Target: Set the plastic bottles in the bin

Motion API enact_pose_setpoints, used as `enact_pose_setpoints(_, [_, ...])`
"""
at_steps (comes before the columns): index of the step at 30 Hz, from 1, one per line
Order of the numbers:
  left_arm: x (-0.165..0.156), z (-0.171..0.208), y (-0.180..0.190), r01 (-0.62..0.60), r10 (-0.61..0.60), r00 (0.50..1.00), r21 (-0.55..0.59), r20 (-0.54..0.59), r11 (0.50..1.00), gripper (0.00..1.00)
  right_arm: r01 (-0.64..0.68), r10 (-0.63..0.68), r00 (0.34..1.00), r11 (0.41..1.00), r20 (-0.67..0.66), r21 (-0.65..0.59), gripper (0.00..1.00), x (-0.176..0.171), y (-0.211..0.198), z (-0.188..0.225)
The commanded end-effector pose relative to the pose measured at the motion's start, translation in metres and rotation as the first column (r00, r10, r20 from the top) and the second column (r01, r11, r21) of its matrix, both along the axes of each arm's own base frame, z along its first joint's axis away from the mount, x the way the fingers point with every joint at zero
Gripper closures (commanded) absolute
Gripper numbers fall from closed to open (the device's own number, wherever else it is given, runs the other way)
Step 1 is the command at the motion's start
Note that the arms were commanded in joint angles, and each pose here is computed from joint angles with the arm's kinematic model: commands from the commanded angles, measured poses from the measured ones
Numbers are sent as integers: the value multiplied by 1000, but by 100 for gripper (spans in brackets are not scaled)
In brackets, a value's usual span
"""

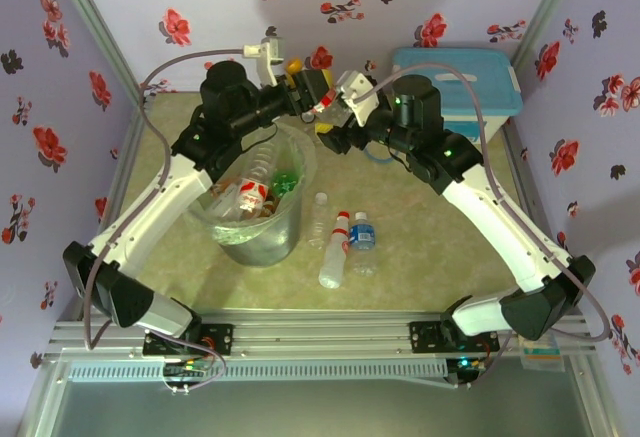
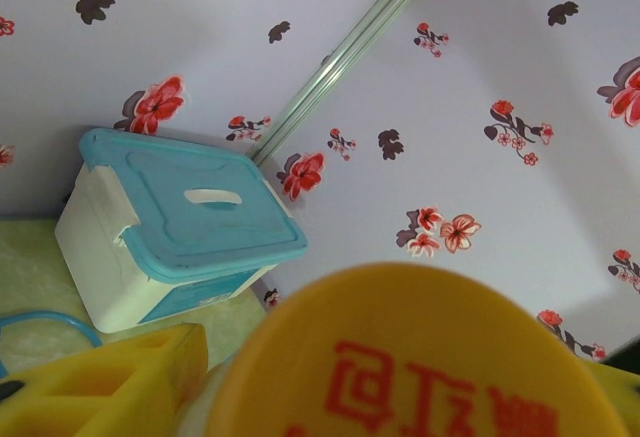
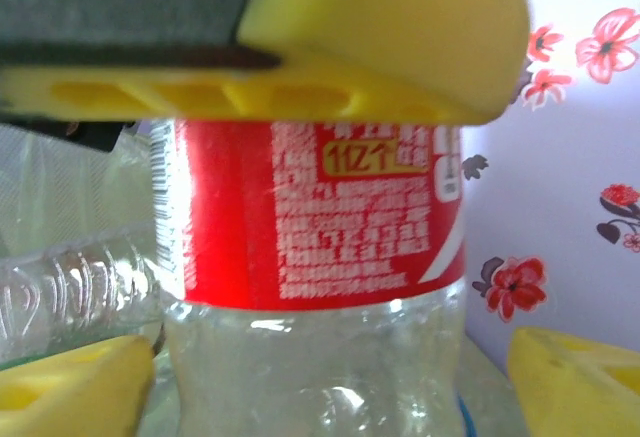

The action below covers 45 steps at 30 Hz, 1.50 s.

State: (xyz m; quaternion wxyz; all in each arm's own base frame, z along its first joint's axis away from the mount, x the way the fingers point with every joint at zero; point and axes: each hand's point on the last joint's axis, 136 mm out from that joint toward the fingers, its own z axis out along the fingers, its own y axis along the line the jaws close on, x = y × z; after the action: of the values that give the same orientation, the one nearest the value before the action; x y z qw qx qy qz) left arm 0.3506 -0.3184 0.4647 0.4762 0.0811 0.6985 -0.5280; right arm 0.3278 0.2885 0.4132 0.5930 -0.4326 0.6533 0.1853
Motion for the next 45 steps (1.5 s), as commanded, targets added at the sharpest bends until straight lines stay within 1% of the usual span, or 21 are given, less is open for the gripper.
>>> enact_pose_setpoints(1, [1,24,5,-3,5,999,-35,52,999,45,43,-45,997,998,58,43,1,0,-7,19])
enact_pose_setpoints(5, [4,33,22,-37,39,997,-37,64,999,47,76,-84,991,994,106,73,1,-2,-17,30])
enact_pose_setpoints(9, [3,43,50,-94,95,992,-6,86,996,49,155,-170,974,983,151,103,1,-1,-38,39])
enact_pose_setpoints(12, [-4,43,77,-159,152,984,71,92,985,50,227,-239,958,970,161,89,1,3,-57,34])
enact_pose_setpoints(15, [-14,34,110,-240,228,970,185,83,953,53,296,-305,940,952,153,79,1,8,-77,25])
enact_pose_setpoints(20, [-34,6,161,-345,352,935,367,51,864,58,374,-381,919,923,98,89,1,16,-105,7])
enact_pose_setpoints(23, [-41,-23,187,-378,429,903,520,24,766,59,404,-409,910,911,69,78,1,19,-114,-4])
enact_pose_setpoints(26, [-45,-49,207,-368,482,876,652,4,663,59,419,-422,905,906,52,59,1,18,-118,-13])
enact_pose_setpoints(28, [-42,-63,212,-355,497,868,703,2,617,60,425,-427,903,904,43,47,1,18,-120,-18])
enact_pose_setpoints(30, [-35,-80,210,-315,493,870,739,-27,596,61,430,-431,901,902,35,37,1,19,-121,-22])
enact_pose_setpoints(32, [-29,-95,208,-281,491,870,764,-53,581,62,432,-433,901,901,33,32,1,19,-122,-24])
enact_pose_setpoints(34, [-23,-105,208,-274,491,870,775,-52,569,62,434,-434,900,901,31,26,1,19,-122,-25])
enact_pose_setpoints(37, [-16,-114,207,-278,492,869,775,-48,567,59,436,-436,899,900,28,15,1,20,-123,-28])
enact_pose_setpoints(39, [-14,-123,205,-252,484,872,789,-65,561,58,433,-433,901,901,20,5,1,20,-123,-32])
enact_pose_setpoints(43, [-15,-140,198,-164,449,884,813,-130,559,49,432,-432,902,902,8,-7,1,22,-122,-39])
enact_pose_setpoints(45, [-16,-142,197,-148,444,884,816,-144,559,41,433,-433,901,901,6,-9,1,23,-122,-41])
